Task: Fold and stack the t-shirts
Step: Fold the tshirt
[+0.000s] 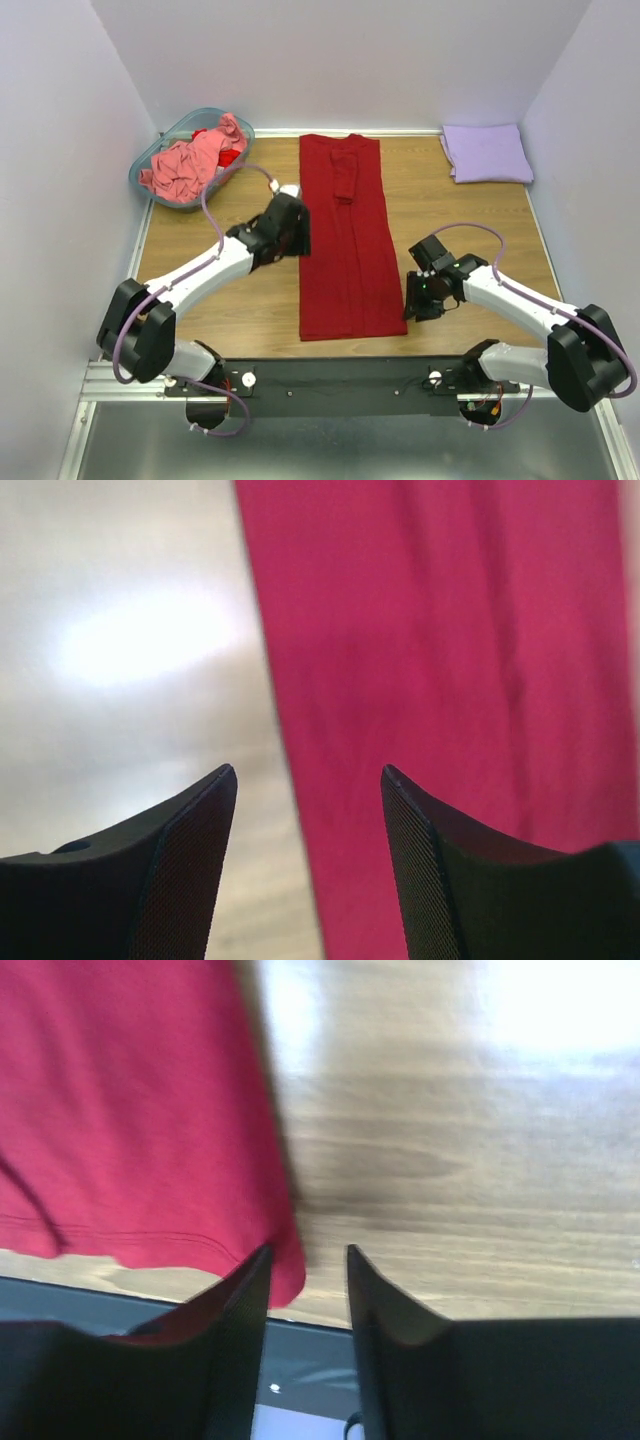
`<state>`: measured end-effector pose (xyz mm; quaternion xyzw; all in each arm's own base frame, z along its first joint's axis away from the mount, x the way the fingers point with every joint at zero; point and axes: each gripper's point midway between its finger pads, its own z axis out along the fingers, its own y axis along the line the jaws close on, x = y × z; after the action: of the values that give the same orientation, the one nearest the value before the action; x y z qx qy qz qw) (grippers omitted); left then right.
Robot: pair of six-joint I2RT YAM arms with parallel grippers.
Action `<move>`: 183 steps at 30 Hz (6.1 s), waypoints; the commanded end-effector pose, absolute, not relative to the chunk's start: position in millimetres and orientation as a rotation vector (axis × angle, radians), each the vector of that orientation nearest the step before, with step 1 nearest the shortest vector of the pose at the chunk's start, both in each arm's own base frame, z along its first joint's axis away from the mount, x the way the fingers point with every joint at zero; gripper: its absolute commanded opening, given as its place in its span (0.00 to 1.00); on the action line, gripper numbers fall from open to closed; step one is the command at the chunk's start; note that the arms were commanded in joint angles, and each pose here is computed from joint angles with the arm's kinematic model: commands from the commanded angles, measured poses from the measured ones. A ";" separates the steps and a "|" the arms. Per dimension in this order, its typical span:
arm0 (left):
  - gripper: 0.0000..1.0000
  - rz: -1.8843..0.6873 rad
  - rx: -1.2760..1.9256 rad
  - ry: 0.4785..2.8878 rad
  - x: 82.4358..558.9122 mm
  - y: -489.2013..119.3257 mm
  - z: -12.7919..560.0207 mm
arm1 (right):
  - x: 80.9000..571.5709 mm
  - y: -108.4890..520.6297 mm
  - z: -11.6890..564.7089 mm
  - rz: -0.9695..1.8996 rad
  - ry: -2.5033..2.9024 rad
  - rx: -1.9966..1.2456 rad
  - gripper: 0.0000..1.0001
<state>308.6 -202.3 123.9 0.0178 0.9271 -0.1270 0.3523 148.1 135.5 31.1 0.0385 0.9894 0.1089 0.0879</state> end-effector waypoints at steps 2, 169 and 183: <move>0.66 -0.315 -0.004 2.553 242.7 -192.3 78.8 | 122.8 131.9 21.6 0.332 3.042 0.156 0.38; 0.00 -0.130 0.312 2.997 93.3 -213.5 0.6 | 119.1 155.5 12.2 0.283 3.021 -0.004 0.00; 0.00 -0.354 0.385 3.012 25.6 -225.9 41.1 | 83.4 178.1 48.5 0.296 3.061 -0.150 0.00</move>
<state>22.5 -225.0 23.4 0.1637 0.9817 -0.0913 0.0332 66.6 174.2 25.1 -0.0651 0.9925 0.1032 -0.0102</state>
